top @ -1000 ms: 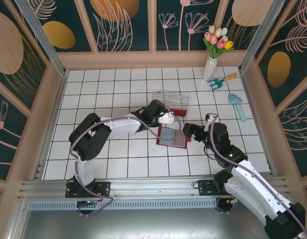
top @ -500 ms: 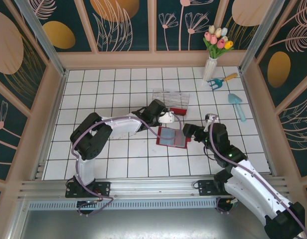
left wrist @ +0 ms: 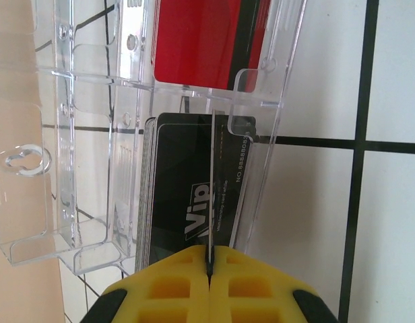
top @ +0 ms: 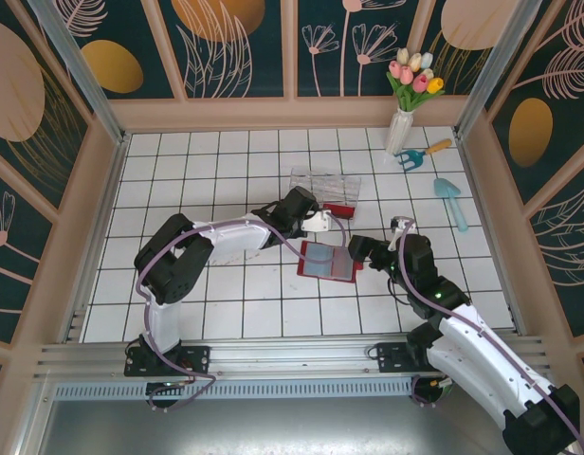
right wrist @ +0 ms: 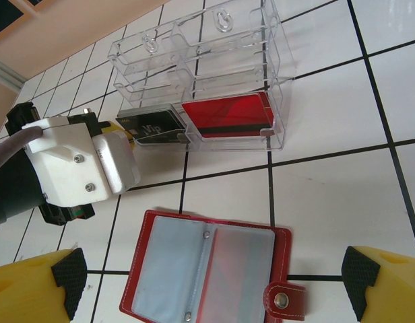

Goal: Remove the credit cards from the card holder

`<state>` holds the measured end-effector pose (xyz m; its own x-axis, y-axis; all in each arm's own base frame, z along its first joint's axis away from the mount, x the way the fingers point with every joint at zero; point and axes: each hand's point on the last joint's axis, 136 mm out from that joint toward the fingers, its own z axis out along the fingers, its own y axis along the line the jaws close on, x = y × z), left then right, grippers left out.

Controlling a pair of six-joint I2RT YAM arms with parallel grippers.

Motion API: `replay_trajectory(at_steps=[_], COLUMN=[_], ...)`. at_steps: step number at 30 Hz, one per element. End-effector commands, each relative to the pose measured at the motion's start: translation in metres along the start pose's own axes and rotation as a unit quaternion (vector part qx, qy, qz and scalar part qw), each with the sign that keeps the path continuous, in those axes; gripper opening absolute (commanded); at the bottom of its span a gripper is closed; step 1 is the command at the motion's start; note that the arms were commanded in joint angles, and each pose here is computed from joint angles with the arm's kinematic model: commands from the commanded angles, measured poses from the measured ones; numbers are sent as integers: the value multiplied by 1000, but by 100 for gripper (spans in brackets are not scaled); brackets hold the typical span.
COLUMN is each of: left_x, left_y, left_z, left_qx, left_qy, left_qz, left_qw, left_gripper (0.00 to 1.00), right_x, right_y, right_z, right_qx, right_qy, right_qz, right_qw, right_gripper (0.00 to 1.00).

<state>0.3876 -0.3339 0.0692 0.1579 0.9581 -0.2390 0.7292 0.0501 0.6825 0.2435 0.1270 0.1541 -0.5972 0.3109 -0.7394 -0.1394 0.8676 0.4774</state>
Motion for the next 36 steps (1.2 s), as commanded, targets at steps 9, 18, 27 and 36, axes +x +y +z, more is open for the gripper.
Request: replay_trajectory(at_steps=[9,18,27,36], left_x=[2,-9,-9,2], left_y=[16,30,19,10], left_z=[1,-5,8,22], left_qx=[-12,-24,-16,-1], left_qy=[-2,-21,-22,-16], left_qz=[43,36,42,37], left_qw=[999,999,999,999], left_gripper=[0,0,0,0], right_x=[3,7,9,9], right_y=[0,-4,-7,-8], right_z=[4,8,9,9], right_qx=[-9,-3,4,6], right_qy=[3,8,13,15], right_qz=[8,10,12,14], right_qw=[1000,1000,1000,1000], right_gripper=[99,99,99,99])
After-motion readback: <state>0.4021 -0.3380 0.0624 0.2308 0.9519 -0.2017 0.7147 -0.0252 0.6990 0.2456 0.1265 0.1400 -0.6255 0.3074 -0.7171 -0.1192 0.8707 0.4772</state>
